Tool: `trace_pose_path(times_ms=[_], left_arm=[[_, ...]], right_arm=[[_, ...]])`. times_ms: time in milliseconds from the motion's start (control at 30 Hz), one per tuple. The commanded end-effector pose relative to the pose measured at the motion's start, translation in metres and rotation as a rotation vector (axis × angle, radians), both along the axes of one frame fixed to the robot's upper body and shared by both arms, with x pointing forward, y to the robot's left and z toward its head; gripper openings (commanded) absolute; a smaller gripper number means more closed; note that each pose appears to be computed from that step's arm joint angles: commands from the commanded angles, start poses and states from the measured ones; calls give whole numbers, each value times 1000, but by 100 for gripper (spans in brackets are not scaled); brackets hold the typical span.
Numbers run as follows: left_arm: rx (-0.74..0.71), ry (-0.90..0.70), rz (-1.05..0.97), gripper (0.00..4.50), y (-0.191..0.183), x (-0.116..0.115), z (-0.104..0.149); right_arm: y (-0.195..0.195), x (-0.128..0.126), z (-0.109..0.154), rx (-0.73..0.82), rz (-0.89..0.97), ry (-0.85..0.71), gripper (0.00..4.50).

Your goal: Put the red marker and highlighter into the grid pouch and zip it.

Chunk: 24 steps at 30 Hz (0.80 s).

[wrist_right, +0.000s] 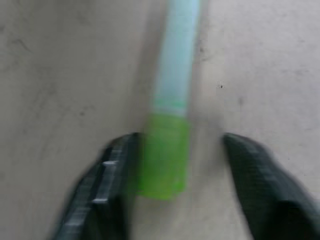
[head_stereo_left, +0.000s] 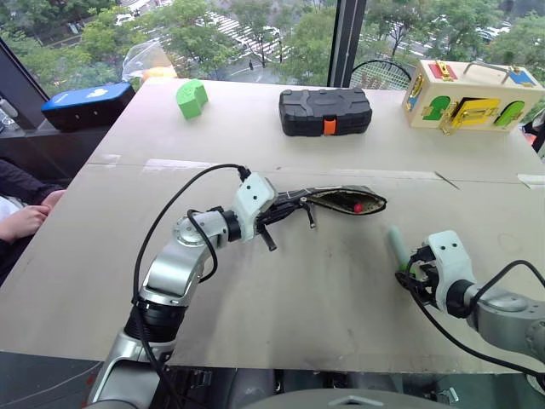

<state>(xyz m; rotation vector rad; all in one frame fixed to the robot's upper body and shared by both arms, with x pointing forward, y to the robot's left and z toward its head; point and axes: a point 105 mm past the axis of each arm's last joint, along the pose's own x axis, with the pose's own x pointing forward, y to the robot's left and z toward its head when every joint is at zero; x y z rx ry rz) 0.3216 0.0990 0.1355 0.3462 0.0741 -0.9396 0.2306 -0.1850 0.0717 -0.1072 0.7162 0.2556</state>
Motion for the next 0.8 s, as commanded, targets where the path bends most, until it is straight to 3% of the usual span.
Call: trace_pose_path(times_ms=[33, 100, 400, 567, 800], left_arm=[[-14, -43, -20, 0, -5, -3, 13], [-16, -41, -20, 0, -5, -4, 12], [-13, -62, -33, 0, -9, -4, 15], [-4, -66, -62, 0, -15, -9, 15], [-13, -80, -90, 0, -27, -17, 16]], right_arm=[[-13, 4, 16, -20, -6, -61, 77], [-14, 4, 28, -24, 47, -85, 36], [23, 3, 94, -56, 505, -177, 36], [30, 16, 102, -236, 672, -170, 36], [19, 46, 101, -478, 737, -185, 36]])
